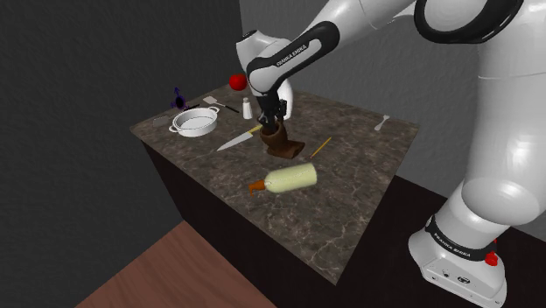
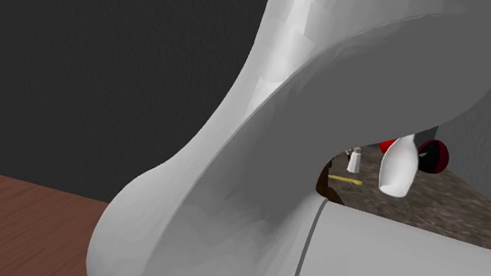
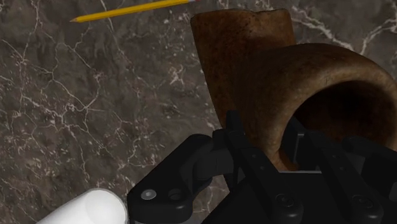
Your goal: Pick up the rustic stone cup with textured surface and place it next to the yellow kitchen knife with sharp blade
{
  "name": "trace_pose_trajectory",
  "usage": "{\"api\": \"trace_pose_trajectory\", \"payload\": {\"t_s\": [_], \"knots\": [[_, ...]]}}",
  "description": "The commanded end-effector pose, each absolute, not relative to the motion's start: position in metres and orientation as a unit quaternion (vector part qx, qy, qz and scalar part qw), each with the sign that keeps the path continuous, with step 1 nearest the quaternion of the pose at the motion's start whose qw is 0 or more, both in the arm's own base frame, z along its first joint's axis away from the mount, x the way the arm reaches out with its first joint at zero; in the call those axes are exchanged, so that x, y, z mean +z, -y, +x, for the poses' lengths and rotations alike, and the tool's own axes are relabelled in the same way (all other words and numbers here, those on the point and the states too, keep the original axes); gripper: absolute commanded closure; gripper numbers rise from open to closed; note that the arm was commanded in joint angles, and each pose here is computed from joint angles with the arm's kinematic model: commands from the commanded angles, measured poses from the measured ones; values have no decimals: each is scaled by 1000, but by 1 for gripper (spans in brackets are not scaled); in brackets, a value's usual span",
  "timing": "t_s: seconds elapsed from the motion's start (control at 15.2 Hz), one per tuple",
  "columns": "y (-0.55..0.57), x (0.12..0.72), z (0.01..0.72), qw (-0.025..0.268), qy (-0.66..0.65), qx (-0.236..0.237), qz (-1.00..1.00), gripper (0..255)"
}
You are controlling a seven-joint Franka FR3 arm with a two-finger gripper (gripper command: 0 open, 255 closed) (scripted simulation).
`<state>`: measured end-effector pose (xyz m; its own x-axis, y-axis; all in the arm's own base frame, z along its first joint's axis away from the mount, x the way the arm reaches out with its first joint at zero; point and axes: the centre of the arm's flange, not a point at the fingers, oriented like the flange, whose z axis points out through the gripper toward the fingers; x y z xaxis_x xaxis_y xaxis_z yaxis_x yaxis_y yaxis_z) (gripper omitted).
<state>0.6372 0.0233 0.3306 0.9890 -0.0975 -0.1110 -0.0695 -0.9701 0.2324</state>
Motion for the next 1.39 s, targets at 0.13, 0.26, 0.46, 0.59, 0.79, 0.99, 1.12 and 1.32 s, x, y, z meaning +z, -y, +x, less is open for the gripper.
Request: {"api": "trace_pose_trajectory", "payload": {"t_s": [0.13,0.26,0.46,0.59,0.79,0.99,1.12,1.32], "knots": [[-22,316,637,115,42,-60,991,255],[-22,316,637,115,42,-60,991,255],[-22,316,637,115,42,-60,991,255],[-22,316,637,115,42,-60,991,0],[-22,317,637,115,42,-60,991,0],[-25,329,639,115,42,-60,991,0],[-31,355,642,115,42,-60,991,0],[-33,365,644,115,42,-60,991,0]]}}
